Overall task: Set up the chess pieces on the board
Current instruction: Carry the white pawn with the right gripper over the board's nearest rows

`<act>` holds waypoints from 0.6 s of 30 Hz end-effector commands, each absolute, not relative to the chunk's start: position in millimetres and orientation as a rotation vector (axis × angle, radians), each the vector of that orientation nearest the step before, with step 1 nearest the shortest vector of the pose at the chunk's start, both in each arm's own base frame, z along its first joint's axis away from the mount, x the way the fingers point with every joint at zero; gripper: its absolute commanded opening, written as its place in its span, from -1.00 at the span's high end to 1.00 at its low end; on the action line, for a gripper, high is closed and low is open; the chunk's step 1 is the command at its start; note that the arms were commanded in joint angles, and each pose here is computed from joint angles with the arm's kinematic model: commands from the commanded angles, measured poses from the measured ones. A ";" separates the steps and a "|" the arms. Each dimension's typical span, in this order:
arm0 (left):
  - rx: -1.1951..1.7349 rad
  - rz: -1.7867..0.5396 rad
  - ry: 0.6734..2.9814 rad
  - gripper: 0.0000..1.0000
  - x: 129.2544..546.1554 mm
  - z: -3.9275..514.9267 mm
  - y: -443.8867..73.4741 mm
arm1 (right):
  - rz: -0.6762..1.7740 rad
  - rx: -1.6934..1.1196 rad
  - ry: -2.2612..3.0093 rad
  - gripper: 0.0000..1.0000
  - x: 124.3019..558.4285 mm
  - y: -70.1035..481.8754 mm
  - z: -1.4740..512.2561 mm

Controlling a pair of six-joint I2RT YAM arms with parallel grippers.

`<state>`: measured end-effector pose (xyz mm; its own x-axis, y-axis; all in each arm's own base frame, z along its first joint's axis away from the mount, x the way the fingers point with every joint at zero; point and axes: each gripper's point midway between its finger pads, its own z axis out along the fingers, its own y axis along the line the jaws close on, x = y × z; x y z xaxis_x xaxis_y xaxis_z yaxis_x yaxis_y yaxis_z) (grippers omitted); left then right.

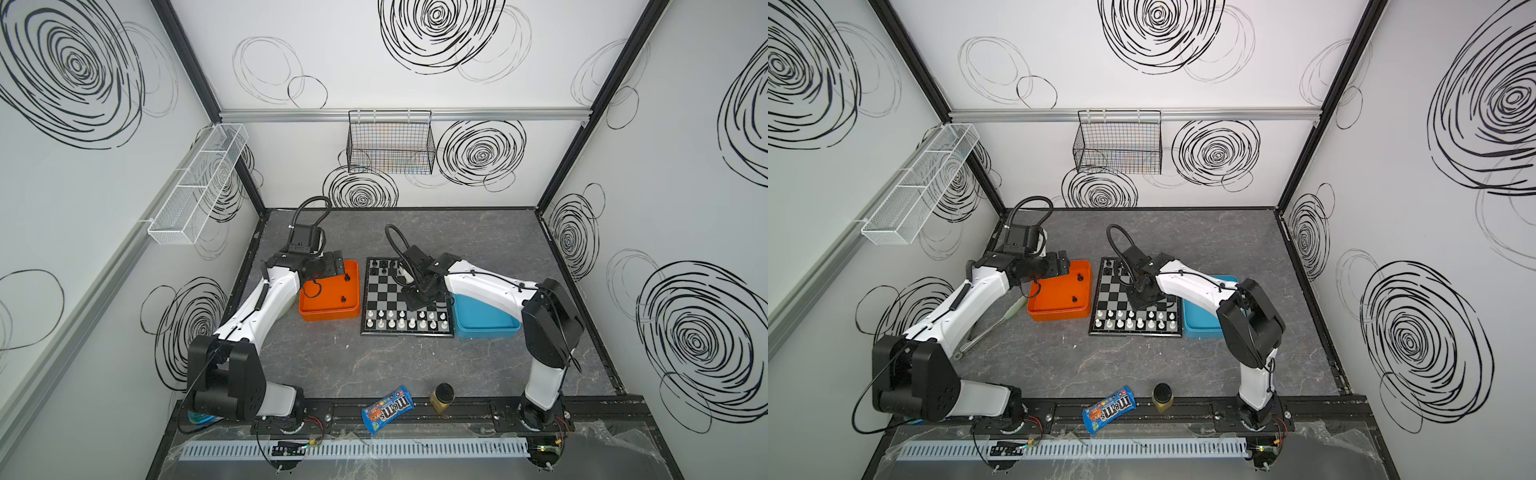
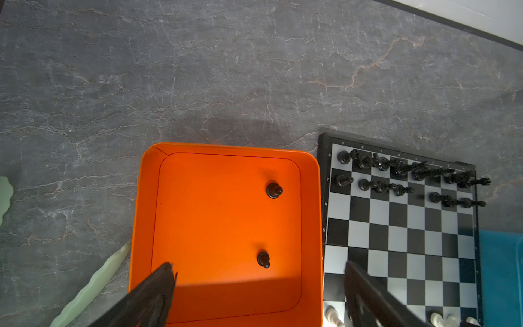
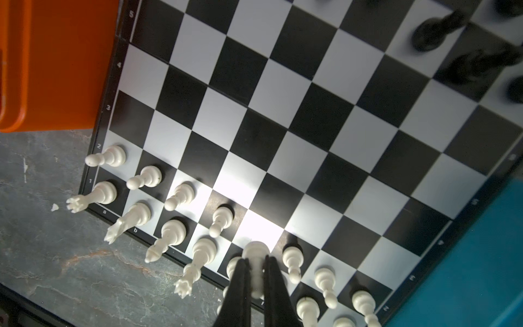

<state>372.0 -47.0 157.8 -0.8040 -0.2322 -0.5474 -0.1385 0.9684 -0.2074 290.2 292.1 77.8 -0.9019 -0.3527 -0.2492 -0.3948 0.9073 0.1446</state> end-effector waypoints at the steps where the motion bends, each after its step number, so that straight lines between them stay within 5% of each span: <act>1: -0.261 -0.215 2.490 -0.92 370.7 163.4 -42.6 | 0.250 -0.578 2.886 0.86 285.8 290.6 69.8; 18: -0.265 -0.227 2.499 -0.92 370.9 156.5 -42.3 | 0.235 -0.638 2.960 0.86 270.3 291.1 51.0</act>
<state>367.5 -44.3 148.9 -0.8150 -0.2402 -0.5274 -0.1474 0.9661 -0.2122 280.3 294.2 60.6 -0.9072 -0.3761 -0.1886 -0.4047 0.9026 0.1465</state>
